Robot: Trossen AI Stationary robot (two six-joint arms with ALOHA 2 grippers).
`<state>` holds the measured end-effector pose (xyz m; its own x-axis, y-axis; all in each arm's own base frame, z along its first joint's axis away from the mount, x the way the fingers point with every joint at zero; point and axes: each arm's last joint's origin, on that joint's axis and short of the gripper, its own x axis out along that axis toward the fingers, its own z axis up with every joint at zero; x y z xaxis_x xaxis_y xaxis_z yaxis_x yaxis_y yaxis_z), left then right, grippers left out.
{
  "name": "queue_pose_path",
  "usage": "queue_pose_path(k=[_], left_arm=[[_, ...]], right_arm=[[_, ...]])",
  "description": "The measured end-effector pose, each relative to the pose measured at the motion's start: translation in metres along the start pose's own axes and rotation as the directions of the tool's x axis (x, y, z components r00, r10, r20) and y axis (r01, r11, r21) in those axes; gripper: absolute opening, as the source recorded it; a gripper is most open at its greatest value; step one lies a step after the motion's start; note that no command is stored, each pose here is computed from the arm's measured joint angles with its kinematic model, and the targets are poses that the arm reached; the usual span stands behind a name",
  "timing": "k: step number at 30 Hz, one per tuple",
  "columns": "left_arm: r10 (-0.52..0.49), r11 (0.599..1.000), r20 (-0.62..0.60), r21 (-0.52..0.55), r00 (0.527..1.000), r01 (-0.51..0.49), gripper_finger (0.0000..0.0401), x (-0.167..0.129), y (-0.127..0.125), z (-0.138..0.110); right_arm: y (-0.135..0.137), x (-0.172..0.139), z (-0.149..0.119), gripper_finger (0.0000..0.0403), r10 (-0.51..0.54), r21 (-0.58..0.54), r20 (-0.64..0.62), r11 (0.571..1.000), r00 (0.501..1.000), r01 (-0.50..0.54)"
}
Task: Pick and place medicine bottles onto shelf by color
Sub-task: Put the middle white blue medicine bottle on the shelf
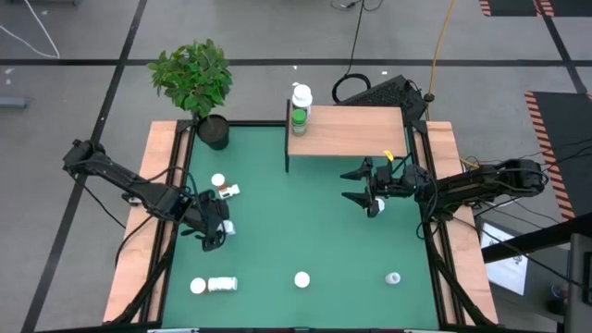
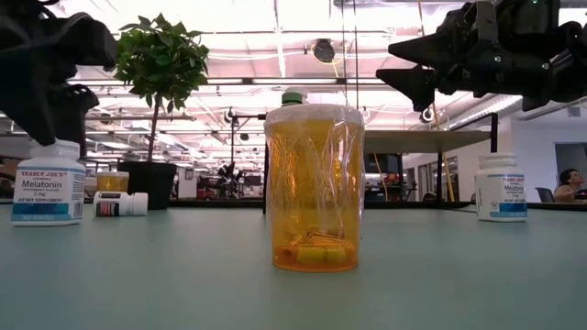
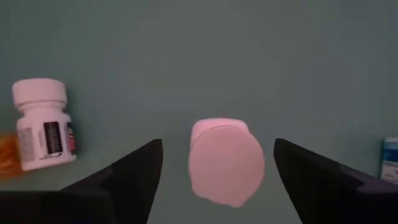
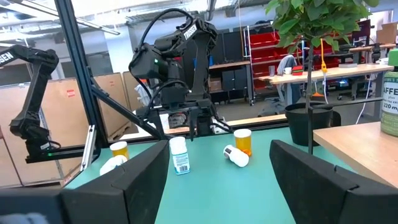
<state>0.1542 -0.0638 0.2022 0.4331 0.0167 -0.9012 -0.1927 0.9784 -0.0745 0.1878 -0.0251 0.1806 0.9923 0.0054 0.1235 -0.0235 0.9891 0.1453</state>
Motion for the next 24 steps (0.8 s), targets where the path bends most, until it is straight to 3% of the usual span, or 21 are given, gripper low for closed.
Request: queue_pose_path(k=[13, 19, 24], left_arm=[[0.005, 0.999, -0.012, -0.041, 1.000, -0.006, 0.0170, 0.000, 0.001, -0.001], [-0.001, 0.997, 0.048, -0.078, 0.999, 0.004, 0.0170, -0.004, 0.006, 0.014], [0.040, 0.993, 0.126, -0.111, 0.991, -0.026, 0.0177, -0.022, 0.015, 0.049]], right_arm=[[0.000, 0.000, 0.000, 0.0274, 0.001, -0.001, 0.001, 1.000, 1.000, -0.001], [0.000, 0.000, 0.000, 0.0274, 0.000, -0.035, 0.002, 0.999, 1.000, 0.000], [0.000, 0.000, 0.000, 0.0274, 0.000, -0.049, 0.001, 0.999, 1.000, 0.000]])
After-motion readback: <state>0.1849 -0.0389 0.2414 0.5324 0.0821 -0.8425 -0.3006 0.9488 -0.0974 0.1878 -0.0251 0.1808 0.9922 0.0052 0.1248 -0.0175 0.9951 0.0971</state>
